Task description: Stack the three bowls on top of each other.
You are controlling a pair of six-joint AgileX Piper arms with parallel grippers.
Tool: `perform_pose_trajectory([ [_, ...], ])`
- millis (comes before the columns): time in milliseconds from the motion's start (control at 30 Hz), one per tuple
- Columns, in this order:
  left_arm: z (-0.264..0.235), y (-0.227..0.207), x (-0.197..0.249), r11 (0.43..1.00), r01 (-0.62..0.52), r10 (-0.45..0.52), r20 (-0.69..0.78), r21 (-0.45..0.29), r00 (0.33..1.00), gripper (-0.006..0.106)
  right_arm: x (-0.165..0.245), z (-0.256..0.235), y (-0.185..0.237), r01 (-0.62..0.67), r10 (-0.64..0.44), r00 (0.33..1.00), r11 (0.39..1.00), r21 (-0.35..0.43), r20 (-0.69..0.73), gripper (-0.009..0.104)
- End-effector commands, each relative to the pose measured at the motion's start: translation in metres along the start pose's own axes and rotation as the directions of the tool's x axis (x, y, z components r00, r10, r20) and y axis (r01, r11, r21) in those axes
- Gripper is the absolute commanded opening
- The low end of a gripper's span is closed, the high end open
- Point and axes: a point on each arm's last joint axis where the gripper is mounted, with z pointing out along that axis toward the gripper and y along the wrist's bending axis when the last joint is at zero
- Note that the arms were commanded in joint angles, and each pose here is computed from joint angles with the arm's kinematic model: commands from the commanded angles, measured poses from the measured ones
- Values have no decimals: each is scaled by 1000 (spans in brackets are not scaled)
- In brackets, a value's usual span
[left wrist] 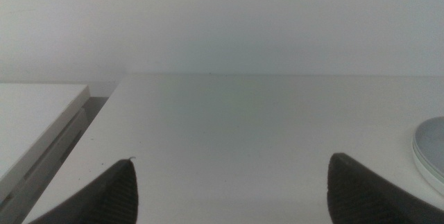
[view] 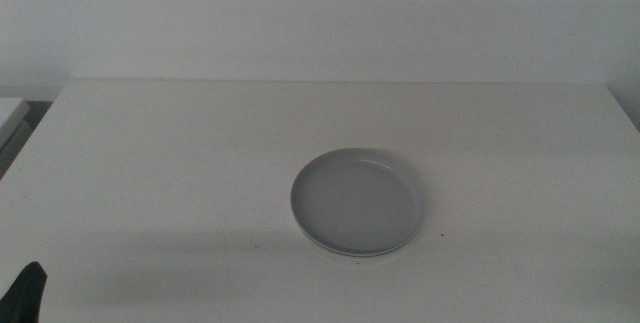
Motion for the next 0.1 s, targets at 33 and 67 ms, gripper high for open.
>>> perform_pose_trajectory([
  [33,0,0,-2,1000,5,-5,21,1,1000,94,0,0,0,10,-10,1000,1000,6,12,86],
  [67,0,0,-2,1000,5,-5,21,1,1000,94,0,0,0,10,-10,1000,1000,6,12,86],
])
